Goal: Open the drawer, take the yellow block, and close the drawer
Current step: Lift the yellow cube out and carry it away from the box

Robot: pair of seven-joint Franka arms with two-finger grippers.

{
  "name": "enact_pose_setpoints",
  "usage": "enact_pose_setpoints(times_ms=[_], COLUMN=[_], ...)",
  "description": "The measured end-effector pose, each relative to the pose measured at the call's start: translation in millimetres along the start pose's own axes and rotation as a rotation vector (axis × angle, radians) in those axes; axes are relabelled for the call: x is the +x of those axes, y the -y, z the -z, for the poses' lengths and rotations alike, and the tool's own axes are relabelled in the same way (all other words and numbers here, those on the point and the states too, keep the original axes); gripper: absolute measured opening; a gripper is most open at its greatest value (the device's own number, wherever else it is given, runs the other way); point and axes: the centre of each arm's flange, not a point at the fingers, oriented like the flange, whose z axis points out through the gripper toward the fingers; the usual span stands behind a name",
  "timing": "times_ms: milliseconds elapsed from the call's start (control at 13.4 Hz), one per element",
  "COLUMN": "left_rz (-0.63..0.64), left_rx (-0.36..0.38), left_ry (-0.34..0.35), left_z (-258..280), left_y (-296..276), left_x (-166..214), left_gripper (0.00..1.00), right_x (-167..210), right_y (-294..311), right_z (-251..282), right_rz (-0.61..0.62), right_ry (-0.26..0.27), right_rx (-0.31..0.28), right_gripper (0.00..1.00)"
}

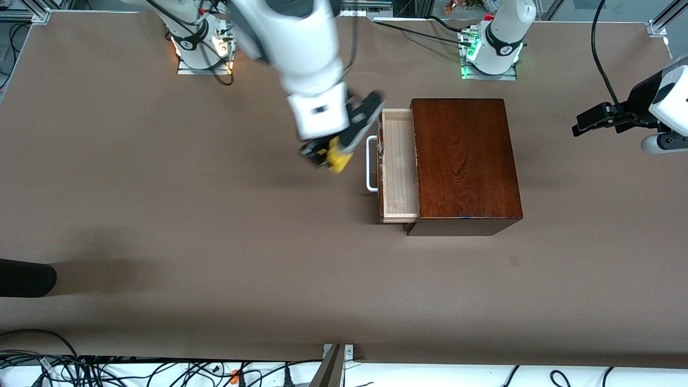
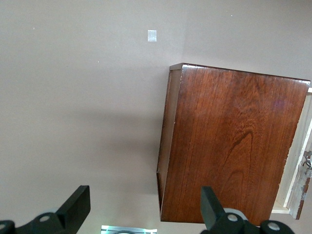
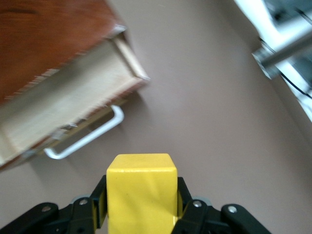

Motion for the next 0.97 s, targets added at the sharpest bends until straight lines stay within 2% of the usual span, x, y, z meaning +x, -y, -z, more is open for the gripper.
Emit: enact_pose_setpoints(times_ms=[298, 596, 968], left_rz=[0.0, 0.0, -0.001], left_rx=[0.0, 0.0, 0.0], left_ry=[-0.002, -0.002, 0.0], left_z=[1.1, 1.3, 1.1], left_y=[0.1, 0.1, -0.5], left_x=[-0.4, -0.5, -0.8], left_gripper=[1.0, 1.0, 1.0], right_x=[-36.8, -116.7, -240.4], right_y=[-84.2, -174.1, -233.0], right_z=[9.2, -13.2, -84.6], right_rz=[-0.154, -0.36, -0.554], right_ry=[0.043, 0.106, 0.218], right_rx=[-0.039, 0.049, 0.096], right_gripper=[0.56, 0.56, 0.56])
